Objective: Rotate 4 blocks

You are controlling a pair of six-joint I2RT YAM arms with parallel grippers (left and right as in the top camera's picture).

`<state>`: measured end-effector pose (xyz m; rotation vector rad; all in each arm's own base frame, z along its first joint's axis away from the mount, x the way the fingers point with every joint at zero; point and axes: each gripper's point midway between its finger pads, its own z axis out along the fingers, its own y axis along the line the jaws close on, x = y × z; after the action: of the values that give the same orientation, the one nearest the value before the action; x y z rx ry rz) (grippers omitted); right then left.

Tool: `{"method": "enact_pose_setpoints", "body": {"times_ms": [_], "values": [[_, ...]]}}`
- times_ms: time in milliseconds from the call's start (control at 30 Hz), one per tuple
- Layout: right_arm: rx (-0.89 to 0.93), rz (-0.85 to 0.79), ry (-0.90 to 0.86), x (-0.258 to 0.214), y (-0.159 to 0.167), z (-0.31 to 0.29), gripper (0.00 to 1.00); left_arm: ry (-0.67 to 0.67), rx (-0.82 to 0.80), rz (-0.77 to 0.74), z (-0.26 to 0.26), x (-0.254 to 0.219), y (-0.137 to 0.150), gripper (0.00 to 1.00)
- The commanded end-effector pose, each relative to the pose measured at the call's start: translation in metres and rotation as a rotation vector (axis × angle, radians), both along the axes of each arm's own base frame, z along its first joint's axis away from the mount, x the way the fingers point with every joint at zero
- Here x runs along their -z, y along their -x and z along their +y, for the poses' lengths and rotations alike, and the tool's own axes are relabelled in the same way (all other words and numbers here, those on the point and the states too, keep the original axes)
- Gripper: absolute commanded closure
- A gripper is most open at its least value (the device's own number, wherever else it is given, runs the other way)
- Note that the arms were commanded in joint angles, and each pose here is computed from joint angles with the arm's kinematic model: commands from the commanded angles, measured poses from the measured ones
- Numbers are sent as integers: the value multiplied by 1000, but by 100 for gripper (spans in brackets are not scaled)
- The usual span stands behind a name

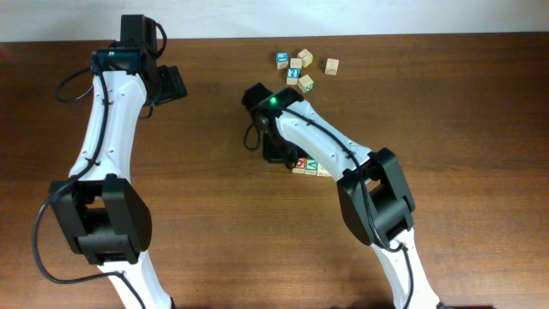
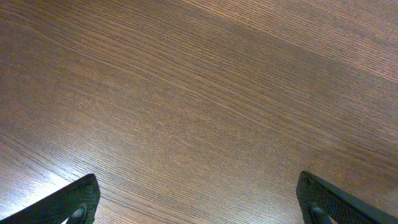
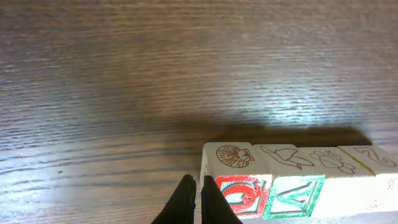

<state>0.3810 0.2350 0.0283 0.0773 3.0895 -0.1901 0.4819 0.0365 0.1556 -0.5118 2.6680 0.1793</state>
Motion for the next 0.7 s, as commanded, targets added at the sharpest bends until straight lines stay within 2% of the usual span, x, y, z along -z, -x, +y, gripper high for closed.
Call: {"method": "enact_pose_setpoints", "body": {"times_ms": [0,100,133,233,300,400,467,500,567,667], "values": [[9,-7,-68,-30,-15,3,93,-9,-18,-8,2,-1,-3,1],[-24,-127,-147,-111,-35,4,92,-9,-17,-9,2,-4,-1,1],[-32,-207,-192,-160,-41,-3,92,-10,-14,-16,2,-11,2,1],[-44,-316,-258,-229,-41,-31,92,-9,-8,-64,-1,-41,12,1],[-75,-395,-392,-273,-39,-36,93,2,18,-104,-12,-64,20,1],[-146,-523,-458,-336,-11,-59,92,5,88,-86,-42,-80,42,1],[-115,-599,-416,-367,13,-93,92,4,139,-34,-63,-75,55,1],[-73,-605,-341,-367,24,-116,87,3,165,-21,-74,-74,58,1],[5,-512,-219,-337,39,-145,85,4,213,-33,-95,-75,58,1],[74,-230,-136,-241,43,-163,87,49,277,-30,-124,-61,55,1]]}}
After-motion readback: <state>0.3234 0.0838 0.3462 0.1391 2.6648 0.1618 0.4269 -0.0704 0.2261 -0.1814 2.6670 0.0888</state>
